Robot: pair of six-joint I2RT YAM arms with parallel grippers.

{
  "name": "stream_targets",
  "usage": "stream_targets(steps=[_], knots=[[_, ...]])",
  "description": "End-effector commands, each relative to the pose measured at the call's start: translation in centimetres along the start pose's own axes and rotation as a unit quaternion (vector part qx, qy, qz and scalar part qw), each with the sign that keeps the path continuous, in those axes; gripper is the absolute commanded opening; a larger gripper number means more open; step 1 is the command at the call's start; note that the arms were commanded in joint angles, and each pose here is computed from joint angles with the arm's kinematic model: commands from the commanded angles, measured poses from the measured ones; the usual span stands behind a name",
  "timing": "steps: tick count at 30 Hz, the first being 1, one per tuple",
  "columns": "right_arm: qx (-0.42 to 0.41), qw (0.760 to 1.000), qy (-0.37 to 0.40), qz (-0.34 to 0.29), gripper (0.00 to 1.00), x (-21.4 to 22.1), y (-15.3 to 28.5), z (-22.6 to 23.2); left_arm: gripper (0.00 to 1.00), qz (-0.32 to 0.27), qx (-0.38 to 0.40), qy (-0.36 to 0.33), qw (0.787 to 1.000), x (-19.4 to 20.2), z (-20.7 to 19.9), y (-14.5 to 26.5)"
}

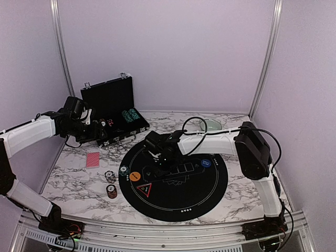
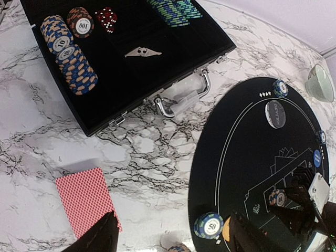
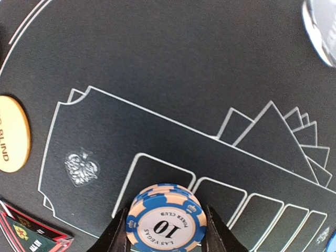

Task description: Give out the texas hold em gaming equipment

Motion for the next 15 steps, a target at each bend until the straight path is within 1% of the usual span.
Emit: stream_targets(steps=[1,9,15], knots=[[0.057,0.998,-0.016,0.018,0.31,1.3,-0.2,-2.9,0.73,-0.01,0.009,-0.004,1.0,-0.3,-0.1,0.1],[0.07,0.997,-0.033,0.02,0.31,1.8,-0.1,-4.1,0.73,-0.008,0.01,-0.004,1.0,-0.3,-0.1,0.0],[0.083,0.995,-0.057,0.024,0.31,2.4,0.1,-5.9,0.73,-0.006,0.014,-0.004,1.0,-0.2,-0.2,-0.1]])
Point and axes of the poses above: each gripper's point midway between its finger pads, its own y axis back along the fingers, its own z axis along the line the jaws close on, x = y × z, the point moved 4 cm from there along y, back along the fingers, and after that the axes turned 10 degrees about -y, right-handed, at the moved point
